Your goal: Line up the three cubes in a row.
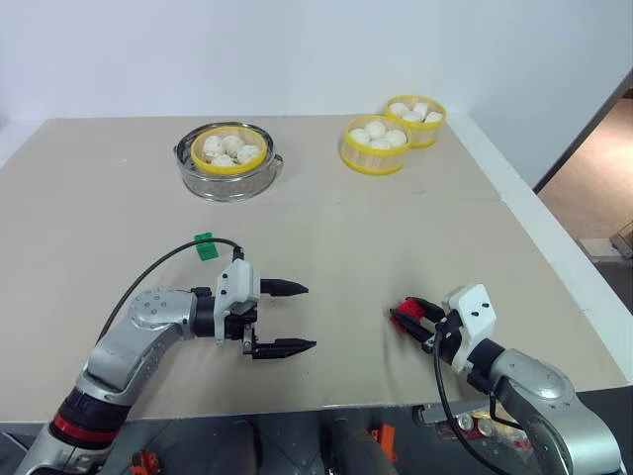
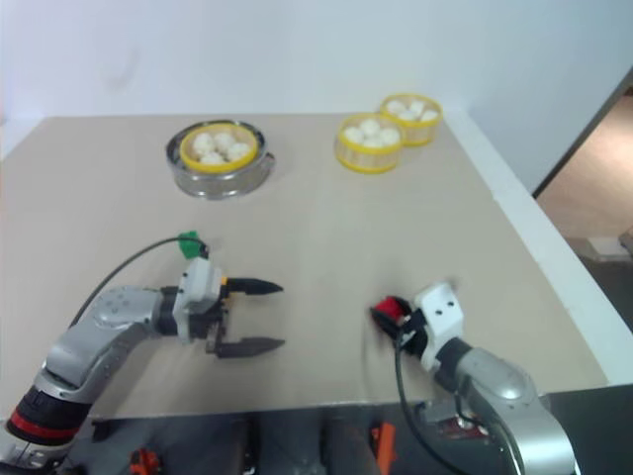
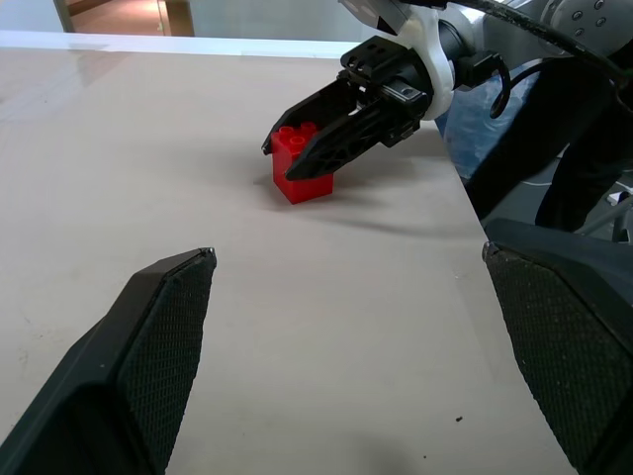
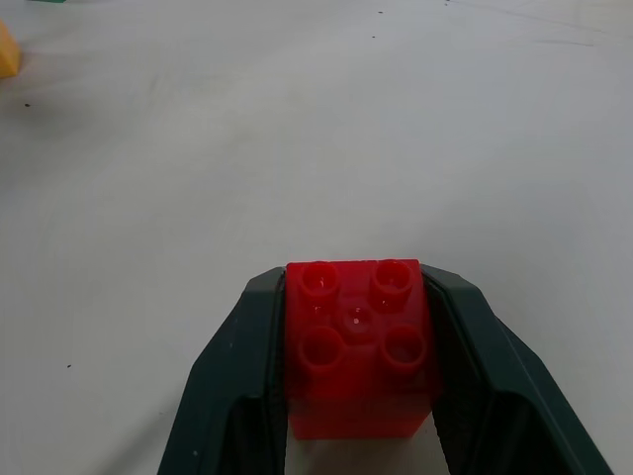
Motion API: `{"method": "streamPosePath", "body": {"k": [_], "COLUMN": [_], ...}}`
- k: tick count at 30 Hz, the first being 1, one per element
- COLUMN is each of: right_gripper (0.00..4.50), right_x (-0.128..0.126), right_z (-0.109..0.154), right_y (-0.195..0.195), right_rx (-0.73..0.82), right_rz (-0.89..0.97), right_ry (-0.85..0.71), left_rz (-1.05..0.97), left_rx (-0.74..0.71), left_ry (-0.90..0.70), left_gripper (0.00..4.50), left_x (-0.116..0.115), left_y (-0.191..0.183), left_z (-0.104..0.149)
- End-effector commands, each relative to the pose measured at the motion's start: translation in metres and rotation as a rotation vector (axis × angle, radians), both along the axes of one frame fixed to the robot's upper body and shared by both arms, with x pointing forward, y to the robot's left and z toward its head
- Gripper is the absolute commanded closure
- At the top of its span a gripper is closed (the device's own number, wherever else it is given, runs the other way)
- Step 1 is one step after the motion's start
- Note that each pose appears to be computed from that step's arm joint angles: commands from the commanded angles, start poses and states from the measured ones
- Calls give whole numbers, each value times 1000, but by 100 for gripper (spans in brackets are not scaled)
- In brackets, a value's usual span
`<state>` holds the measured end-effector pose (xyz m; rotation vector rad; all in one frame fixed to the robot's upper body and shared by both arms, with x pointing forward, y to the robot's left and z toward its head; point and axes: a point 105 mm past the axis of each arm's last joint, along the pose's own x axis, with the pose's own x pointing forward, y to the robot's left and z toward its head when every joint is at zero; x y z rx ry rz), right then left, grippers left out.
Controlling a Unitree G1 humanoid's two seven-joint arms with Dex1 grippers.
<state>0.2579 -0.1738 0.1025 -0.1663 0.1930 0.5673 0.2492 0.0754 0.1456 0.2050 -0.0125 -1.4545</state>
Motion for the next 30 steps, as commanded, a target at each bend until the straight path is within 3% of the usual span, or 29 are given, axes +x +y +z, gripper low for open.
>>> {"method": "streamPosePath", "body": {"k": [1, 6, 15, 21, 30], "right_gripper": [324, 324, 324, 324, 324], "right_x": [-2, 5, 83, 97, 94], "right_z": [-1, 22, 63, 44, 32], "right_y": [0, 14, 75, 93, 103], "right_rx": [-24, -27, -253, -359, -347], "right_rz": [19, 235, 838, 1007, 1085], "right_ry": [-9, -44, -90, -65, -56], "left_rz": [1, 51, 234, 413, 503], "left_rx": [-7, -10, 4, -61, -66], "left_ry": [-30, -28, 1, 7, 14], "left_gripper": [0, 0, 0, 0, 0], "left_x": [-3, 1, 8, 10, 1], "left_y": [0, 5, 35, 51, 61], "left_z": [7, 7, 4, 13, 10]}}
